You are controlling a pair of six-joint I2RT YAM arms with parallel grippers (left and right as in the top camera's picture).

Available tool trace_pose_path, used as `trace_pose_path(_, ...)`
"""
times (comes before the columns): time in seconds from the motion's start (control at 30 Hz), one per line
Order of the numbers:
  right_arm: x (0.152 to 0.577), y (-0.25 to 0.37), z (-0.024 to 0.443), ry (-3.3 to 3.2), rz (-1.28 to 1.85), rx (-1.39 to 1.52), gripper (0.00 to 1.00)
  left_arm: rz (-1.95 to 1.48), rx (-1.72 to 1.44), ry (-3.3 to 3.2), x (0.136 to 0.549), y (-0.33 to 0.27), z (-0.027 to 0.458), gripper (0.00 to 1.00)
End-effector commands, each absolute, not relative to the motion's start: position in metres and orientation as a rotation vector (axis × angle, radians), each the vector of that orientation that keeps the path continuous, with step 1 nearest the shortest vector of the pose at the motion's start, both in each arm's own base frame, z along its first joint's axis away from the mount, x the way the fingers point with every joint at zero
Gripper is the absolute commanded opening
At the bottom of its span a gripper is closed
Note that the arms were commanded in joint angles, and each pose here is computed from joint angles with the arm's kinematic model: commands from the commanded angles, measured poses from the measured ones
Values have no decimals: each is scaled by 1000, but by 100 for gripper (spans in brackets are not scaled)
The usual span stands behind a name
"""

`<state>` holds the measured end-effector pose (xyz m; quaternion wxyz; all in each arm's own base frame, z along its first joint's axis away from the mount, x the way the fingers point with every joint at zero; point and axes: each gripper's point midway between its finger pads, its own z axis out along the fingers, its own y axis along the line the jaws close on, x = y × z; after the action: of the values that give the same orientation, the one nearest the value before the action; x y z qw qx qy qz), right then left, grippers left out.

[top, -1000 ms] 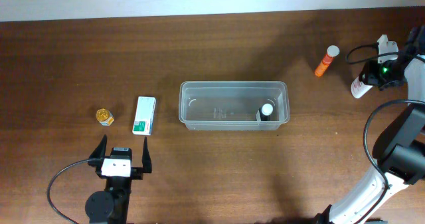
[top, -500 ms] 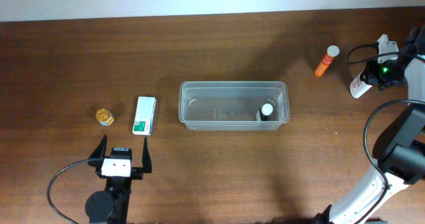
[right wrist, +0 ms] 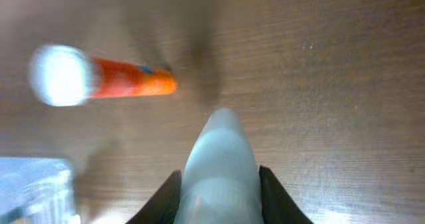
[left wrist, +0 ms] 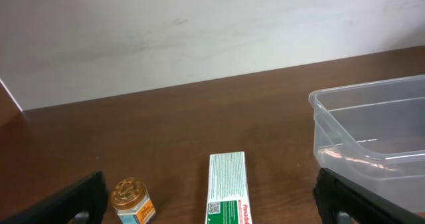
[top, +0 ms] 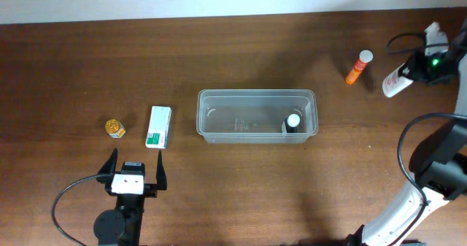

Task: Pack container
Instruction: 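Lift the white pump bottle and carry it over the container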

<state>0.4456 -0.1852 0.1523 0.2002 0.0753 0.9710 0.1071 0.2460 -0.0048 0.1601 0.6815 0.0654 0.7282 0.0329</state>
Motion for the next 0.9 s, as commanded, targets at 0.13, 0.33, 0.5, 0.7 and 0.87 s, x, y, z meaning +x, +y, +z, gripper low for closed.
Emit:
trace_pose_path(0.13,452,-153,237,2590,370,184,26,82,164,1635,246,-5,158,99)
trace_pose_path(0.33,441,-111,278,2566,380,105,26,81,163,1635,246,-5,158,99)
trace_pose_path(0.5,430,-68,298,2569,420,44,26,81,163,1635,246,-5,158,99)
trace_pose_path(0.7,424,-6,301,2608,482,-105,27,81,163,1635,246,-5,158,99)
trace_pose_path(0.87,422,26,293,2651,438,-208,27,81,163,1635,246,-5,158,99)
